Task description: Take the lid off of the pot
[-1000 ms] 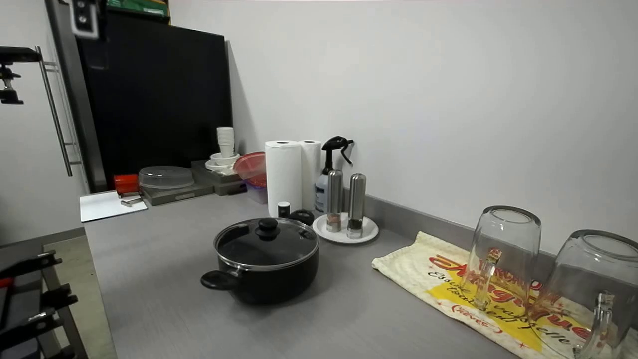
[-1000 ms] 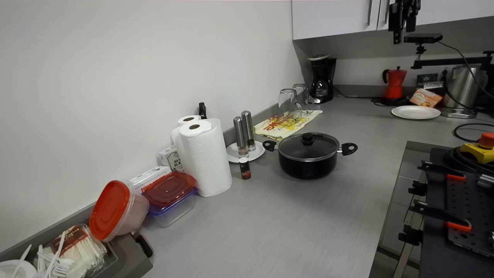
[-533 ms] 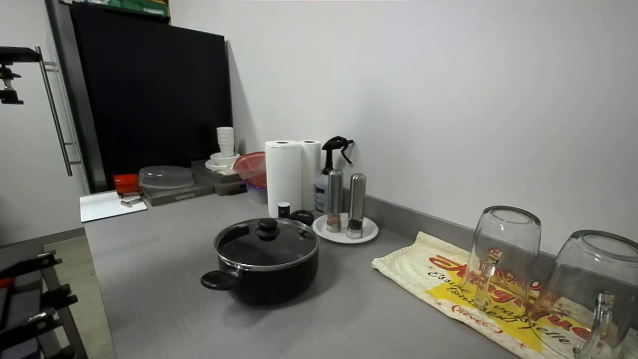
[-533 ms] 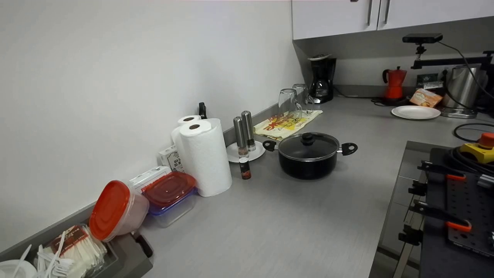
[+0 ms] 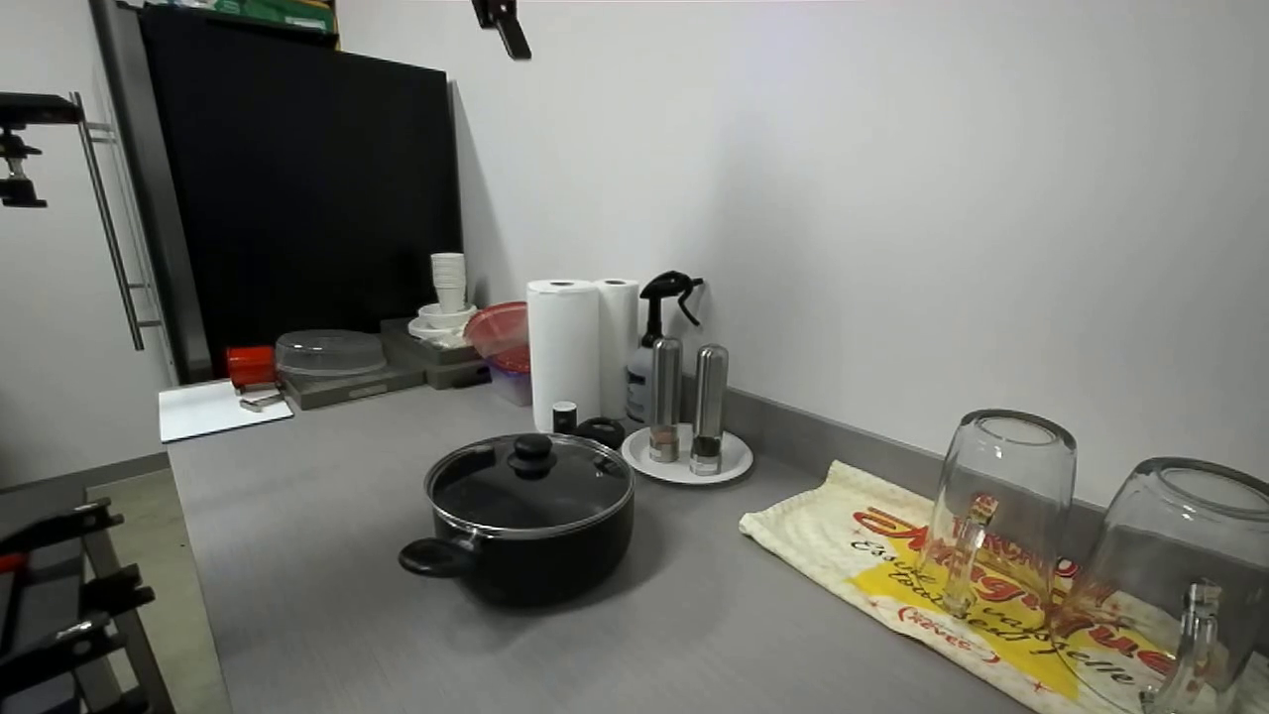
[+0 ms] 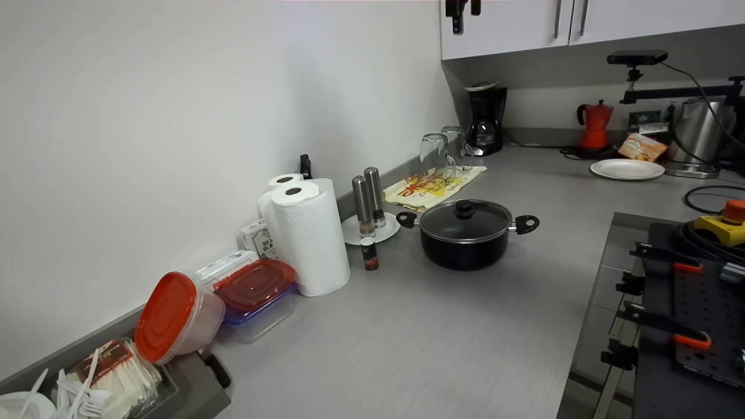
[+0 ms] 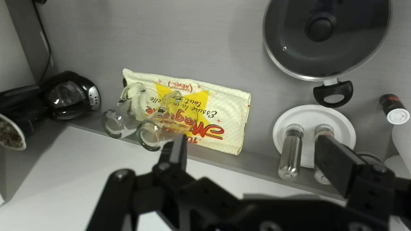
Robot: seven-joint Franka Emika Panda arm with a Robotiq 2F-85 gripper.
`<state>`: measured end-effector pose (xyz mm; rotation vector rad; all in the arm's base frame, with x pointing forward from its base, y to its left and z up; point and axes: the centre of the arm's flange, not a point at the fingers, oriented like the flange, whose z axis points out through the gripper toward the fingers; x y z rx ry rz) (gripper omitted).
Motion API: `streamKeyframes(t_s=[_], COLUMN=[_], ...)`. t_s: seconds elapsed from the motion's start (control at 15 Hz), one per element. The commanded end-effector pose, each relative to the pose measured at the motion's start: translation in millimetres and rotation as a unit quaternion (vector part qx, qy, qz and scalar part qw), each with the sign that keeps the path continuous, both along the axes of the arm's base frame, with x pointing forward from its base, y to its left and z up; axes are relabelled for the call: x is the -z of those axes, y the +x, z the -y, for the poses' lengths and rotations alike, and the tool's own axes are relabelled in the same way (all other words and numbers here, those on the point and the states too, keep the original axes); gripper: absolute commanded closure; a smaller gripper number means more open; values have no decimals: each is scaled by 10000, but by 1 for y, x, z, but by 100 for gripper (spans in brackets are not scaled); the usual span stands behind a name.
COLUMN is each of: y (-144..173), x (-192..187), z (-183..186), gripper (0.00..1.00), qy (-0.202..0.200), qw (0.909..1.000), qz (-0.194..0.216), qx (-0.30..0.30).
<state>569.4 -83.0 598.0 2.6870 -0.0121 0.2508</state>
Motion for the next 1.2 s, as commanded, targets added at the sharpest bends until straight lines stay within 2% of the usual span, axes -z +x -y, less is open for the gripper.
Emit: streamKeyframes(t_s=[0.0,0.13,0.33,0.67,1.0,1.13], y=[50,57,52,47,50,53], x=[70,123,197,297,382,399], z=[25,32,29,2,-11,-4], gripper=[0,0,0,0,0,0], qy=[363,610,937,885,812,627], qw=[9978,9935,9819,9623,9397,9391], qz=[-542,-951,-1637,-2557,-3322,-3370], qx=[-134,-143,-163,-271,-86,259])
